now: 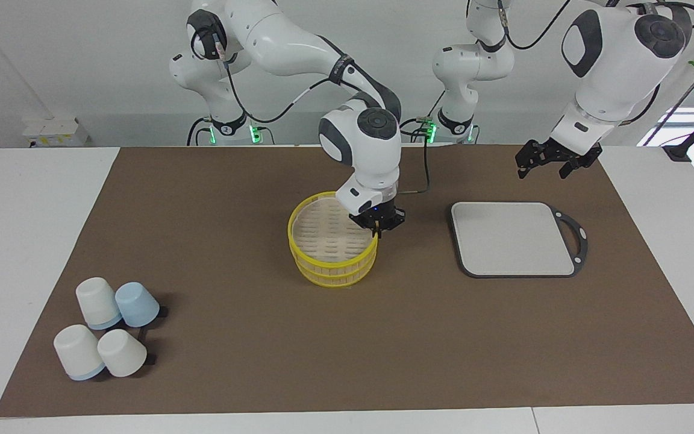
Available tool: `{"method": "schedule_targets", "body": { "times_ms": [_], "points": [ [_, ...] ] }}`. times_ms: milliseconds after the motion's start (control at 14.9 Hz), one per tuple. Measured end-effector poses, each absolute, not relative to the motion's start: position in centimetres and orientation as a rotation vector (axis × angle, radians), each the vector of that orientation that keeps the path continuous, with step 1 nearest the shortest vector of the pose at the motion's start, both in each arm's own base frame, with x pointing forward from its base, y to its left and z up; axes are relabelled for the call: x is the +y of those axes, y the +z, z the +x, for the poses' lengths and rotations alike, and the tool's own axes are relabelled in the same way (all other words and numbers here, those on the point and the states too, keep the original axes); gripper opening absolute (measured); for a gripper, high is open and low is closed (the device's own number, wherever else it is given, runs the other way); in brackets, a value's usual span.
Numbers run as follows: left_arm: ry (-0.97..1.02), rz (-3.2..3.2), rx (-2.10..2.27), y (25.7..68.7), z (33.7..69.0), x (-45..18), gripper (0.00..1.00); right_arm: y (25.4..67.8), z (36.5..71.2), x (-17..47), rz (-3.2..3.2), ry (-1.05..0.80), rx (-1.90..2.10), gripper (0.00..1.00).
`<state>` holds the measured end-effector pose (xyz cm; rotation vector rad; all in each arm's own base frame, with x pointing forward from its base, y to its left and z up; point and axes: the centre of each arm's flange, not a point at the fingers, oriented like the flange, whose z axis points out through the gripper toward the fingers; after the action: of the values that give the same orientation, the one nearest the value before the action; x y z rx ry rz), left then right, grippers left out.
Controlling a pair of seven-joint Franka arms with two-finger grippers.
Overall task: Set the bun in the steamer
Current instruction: 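Lower the lid onto the steamer with the right gripper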
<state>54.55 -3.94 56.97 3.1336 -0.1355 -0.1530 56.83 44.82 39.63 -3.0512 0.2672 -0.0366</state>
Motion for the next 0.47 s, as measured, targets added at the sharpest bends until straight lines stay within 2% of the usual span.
{"method": "schedule_targets", "body": {
  "times_ms": [469],
  "points": [
    [-0.148,3.134,-0.146,57.04,54.55,-4.3,1.0,38.94,56.05,45.41,-3.063,-0.026,0.247,0.09]
  ]
}}
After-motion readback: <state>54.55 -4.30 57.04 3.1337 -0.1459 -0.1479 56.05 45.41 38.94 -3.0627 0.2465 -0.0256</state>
